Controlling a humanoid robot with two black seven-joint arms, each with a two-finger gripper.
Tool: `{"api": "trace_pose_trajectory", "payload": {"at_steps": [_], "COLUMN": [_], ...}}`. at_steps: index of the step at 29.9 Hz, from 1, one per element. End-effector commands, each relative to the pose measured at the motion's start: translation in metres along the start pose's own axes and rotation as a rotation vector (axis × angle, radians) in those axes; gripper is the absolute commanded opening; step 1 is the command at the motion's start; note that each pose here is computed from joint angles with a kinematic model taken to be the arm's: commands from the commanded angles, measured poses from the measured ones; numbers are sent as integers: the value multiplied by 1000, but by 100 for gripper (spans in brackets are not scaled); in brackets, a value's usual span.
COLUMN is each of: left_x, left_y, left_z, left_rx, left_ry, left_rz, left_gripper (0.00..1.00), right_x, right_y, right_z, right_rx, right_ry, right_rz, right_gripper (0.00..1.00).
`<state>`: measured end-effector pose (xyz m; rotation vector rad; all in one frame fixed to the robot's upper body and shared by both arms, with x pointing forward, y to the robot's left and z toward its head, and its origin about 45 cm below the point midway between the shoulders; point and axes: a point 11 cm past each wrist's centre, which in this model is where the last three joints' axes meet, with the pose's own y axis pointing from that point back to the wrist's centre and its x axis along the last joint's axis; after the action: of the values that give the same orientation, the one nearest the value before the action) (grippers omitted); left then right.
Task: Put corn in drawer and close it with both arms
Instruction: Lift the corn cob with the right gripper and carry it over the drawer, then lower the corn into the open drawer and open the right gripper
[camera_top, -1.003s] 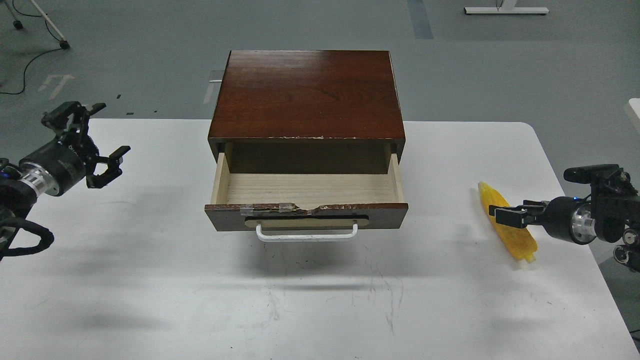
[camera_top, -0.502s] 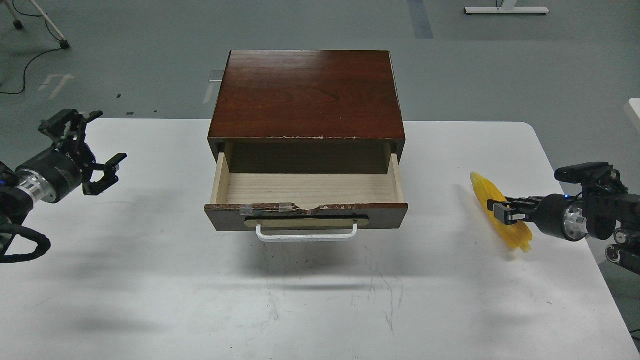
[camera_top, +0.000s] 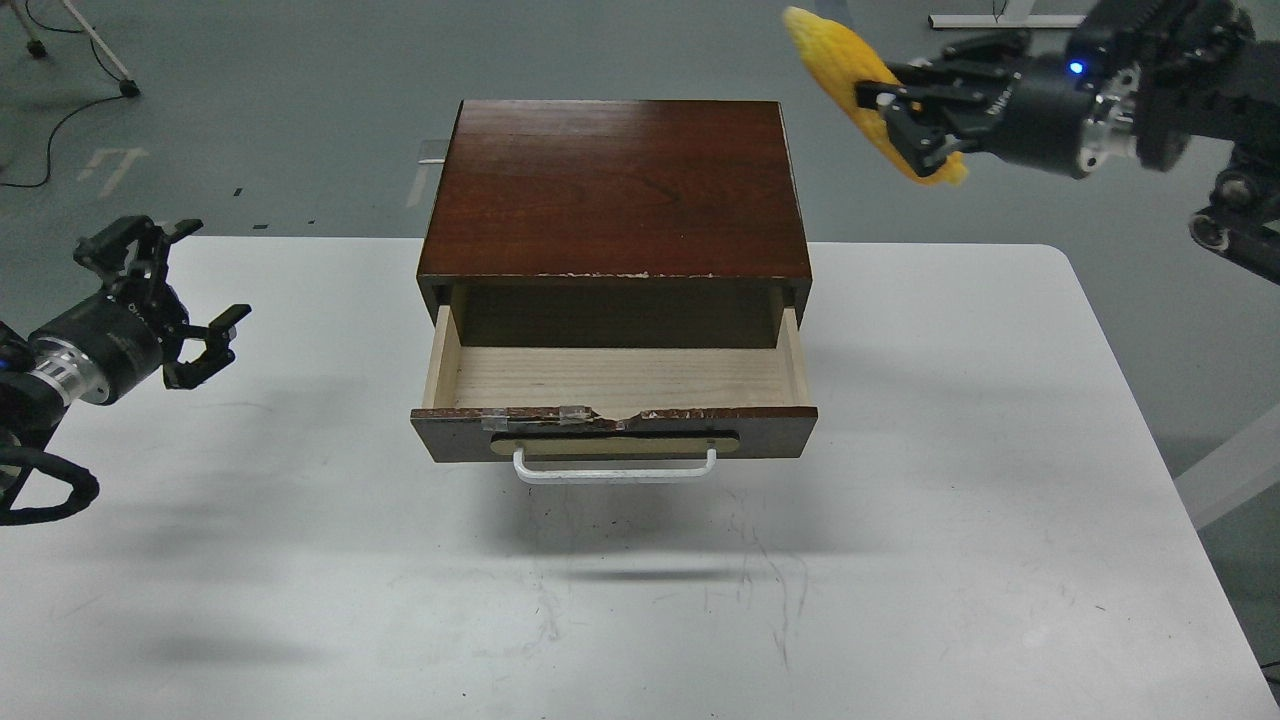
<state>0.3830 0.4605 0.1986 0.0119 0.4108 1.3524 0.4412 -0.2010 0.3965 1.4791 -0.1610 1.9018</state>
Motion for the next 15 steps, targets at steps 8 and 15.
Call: {"api": "trace_pose_trajectory", "payload": {"at_steps": [8, 15], "left_x": [6, 16], "left_y": [5, 13], "left_z": [5, 7], "left_rx": [-4, 4], "left_ry": [-11, -24], "left_rz": [15, 36], "left_gripper": [98, 98], "right_x": [24, 19], "right_y": [-96, -108], "right_z": [-142, -155], "right_rx": [468, 493], "right_ry": [223, 210], "right_rz": [-76, -88], "right_gripper": [13, 96]}}
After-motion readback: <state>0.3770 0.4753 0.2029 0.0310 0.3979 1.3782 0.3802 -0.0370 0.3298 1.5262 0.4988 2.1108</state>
